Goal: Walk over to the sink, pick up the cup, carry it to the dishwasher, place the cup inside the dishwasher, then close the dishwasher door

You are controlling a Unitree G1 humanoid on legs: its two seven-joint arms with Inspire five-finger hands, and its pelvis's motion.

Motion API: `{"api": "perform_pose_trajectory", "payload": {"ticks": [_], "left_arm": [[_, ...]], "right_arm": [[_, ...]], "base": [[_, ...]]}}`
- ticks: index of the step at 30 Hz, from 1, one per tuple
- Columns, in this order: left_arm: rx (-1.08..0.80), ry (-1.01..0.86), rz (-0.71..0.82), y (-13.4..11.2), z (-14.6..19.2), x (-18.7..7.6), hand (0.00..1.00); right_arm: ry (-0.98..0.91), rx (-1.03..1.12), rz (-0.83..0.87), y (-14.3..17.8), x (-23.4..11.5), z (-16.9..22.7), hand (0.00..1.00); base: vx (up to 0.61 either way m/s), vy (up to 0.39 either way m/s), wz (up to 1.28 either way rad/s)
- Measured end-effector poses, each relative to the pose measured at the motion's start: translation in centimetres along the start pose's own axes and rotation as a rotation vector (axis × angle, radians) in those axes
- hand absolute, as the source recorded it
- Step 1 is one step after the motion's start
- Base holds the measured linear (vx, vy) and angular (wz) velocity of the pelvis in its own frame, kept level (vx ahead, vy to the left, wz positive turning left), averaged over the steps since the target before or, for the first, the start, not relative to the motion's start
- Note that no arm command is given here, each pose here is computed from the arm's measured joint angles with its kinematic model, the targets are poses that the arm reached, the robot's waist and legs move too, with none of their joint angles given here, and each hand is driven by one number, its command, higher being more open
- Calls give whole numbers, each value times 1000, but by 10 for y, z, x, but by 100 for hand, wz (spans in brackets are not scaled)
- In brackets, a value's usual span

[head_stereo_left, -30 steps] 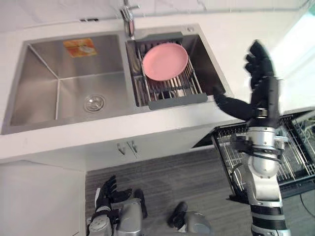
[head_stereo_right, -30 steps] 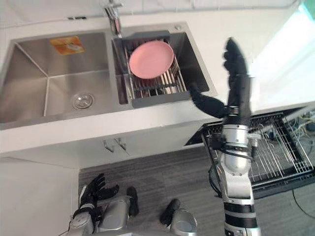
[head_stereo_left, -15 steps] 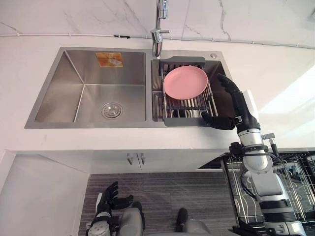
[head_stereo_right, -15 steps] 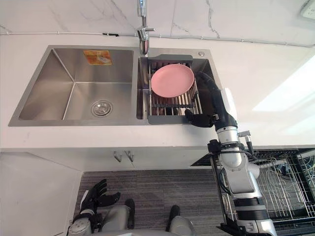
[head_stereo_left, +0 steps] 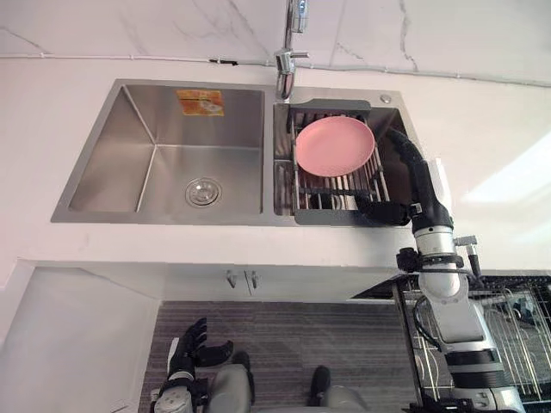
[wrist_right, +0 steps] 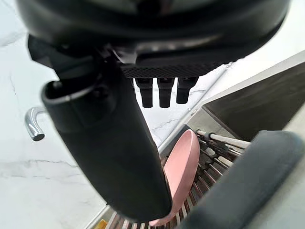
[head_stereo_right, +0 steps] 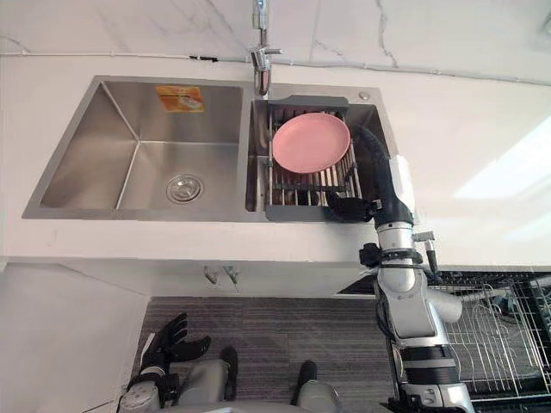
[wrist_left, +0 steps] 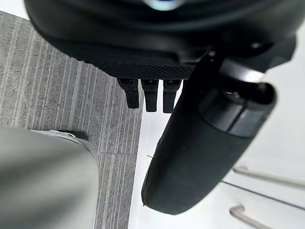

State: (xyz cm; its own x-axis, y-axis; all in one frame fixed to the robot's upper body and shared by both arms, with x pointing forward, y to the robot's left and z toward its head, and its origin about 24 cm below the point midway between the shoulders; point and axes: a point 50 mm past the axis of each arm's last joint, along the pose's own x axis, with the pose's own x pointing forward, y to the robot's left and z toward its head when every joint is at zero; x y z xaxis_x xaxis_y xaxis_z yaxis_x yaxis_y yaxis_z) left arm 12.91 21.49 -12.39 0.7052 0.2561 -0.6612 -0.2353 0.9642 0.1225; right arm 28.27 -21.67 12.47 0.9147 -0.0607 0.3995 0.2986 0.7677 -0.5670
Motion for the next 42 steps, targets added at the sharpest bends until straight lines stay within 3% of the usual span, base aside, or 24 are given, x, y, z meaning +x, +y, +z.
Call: {"api": "perform_pose_trajectory", "payload": {"ticks": [12,24,42], "left_arm": [[-19,5,32,8,-2,-1,90],[-22,2,57,15,0,1,90],[-32,-6,73,19,3,2,90]], "right_arm": [[-62,-232,19,-20,41,4,90],[-142,-394,129,-10,57,19,90],[-118,-564,141,-30,71,12,90]], "base": [[34,12,7],[-39,14,3],[-88,-23,2]]}}
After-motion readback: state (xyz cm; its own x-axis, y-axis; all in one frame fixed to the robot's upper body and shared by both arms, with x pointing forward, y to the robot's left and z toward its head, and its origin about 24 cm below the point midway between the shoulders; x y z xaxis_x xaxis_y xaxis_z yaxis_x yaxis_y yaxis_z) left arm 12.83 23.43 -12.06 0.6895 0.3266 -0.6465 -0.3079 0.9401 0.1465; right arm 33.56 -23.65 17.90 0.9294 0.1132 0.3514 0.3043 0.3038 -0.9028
